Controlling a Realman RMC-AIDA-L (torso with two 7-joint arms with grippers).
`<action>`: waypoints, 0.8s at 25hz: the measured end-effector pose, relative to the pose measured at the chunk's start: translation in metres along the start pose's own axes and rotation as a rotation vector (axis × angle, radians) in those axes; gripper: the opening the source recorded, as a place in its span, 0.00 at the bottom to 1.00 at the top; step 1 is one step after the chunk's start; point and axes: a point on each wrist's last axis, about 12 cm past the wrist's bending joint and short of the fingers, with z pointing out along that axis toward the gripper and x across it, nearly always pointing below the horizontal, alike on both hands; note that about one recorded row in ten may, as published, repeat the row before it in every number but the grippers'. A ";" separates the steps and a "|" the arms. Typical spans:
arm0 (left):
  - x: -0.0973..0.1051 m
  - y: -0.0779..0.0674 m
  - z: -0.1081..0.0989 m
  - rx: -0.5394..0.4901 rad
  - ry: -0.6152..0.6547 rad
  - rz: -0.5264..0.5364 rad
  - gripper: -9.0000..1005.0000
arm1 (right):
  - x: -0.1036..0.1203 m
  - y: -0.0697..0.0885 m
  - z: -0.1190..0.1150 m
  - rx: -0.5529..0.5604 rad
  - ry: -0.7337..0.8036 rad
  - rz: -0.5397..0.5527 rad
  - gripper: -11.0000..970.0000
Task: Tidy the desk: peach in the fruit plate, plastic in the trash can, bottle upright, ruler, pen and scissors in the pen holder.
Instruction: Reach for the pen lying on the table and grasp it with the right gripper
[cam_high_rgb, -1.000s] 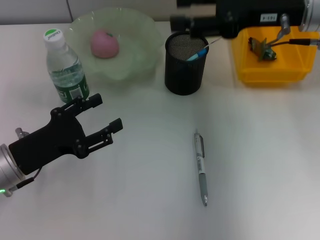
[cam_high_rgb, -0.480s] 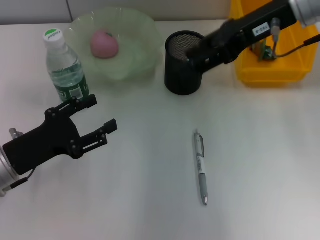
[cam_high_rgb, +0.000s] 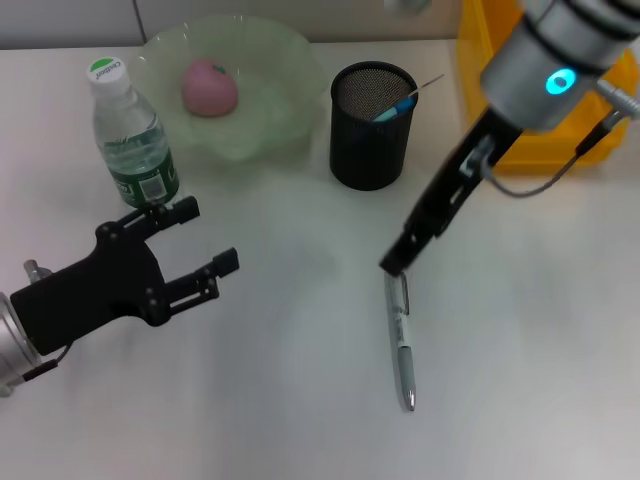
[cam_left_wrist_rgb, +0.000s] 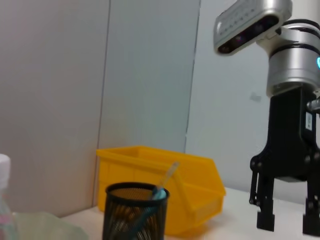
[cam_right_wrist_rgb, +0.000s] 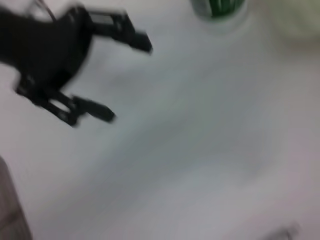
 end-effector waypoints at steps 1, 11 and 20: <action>0.000 0.000 0.000 0.004 0.004 0.002 0.79 | -0.002 0.003 0.005 0.019 0.039 -0.001 0.70; 0.002 -0.002 0.003 0.018 0.023 0.009 0.79 | -0.015 0.013 0.035 0.107 0.208 0.032 0.70; 0.003 -0.004 0.003 0.020 0.017 -0.003 0.79 | -0.020 0.016 0.056 0.144 0.227 0.083 0.70</action>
